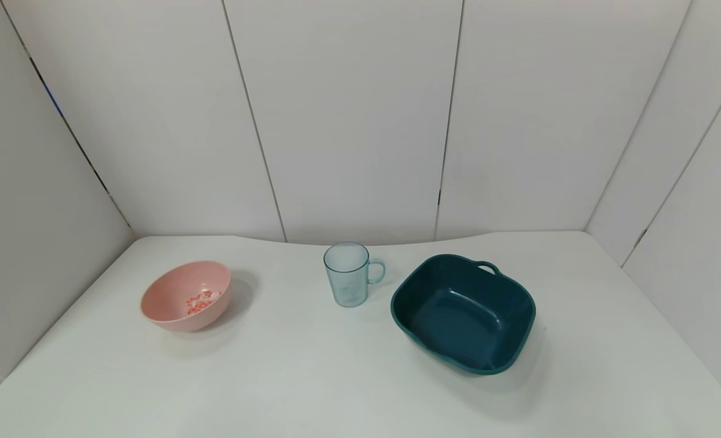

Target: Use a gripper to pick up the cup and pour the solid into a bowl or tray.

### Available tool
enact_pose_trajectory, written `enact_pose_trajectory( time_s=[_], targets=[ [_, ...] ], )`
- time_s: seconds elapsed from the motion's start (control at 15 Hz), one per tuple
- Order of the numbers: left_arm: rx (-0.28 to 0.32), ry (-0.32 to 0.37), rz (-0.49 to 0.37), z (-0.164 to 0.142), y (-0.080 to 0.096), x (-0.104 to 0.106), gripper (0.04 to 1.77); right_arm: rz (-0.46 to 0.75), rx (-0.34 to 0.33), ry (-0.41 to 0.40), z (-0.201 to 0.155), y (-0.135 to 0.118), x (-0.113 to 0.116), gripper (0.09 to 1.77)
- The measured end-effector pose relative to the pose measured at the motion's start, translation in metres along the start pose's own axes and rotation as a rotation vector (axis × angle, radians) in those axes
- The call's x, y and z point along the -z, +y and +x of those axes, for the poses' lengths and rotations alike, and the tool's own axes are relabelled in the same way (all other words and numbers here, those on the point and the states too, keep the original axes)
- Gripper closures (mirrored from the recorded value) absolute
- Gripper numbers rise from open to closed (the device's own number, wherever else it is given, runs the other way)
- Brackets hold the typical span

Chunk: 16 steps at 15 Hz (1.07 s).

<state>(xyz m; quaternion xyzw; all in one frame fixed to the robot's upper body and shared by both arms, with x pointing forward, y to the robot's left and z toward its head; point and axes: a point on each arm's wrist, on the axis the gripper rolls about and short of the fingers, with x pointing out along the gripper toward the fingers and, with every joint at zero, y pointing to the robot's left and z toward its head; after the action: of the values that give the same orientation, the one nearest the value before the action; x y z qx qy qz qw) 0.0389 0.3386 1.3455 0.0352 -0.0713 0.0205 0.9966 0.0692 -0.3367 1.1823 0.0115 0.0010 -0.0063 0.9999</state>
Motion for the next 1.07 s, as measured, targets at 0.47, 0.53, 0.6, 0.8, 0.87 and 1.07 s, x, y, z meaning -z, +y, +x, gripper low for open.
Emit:
enact_pose_trajectory(
  time_s=[0.47, 0.53, 0.6, 0.8, 0.87, 1.07],
  targets=[
    [-0.024, -0.019, 0.011, -0.016, -0.005, 0.029, 0.09, 0.000, 0.000, 0.000, 0.000, 0.000, 0.000, 0.15],
    [0.000, -0.017, 0.007, -0.018, -0.006, 0.039, 0.09, 0.000, 0.000, 0.000, 0.000, 0.000, 0.000, 0.15],
    [0.017, -0.014, 0.004, -0.019, -0.007, 0.048, 0.09, 0.000, 0.000, 0.000, 0.000, 0.000, 0.000, 0.15],
    [0.032, -0.064, 0.002, -0.017, -0.009, 0.069, 0.09, 0.000, 0.000, 0.000, 0.000, 0.000, 0.000, 0.15],
    [0.031, -0.082, 0.001, -0.015, -0.010, 0.076, 0.09, 0.000, 0.000, 0.000, 0.000, 0.000, 0.000, 0.15],
    [0.024, -0.099, -0.002, -0.007, -0.012, 0.100, 0.09, 0.000, 0.000, 0.000, 0.000, 0.000, 0.000, 0.15]
  ],
)
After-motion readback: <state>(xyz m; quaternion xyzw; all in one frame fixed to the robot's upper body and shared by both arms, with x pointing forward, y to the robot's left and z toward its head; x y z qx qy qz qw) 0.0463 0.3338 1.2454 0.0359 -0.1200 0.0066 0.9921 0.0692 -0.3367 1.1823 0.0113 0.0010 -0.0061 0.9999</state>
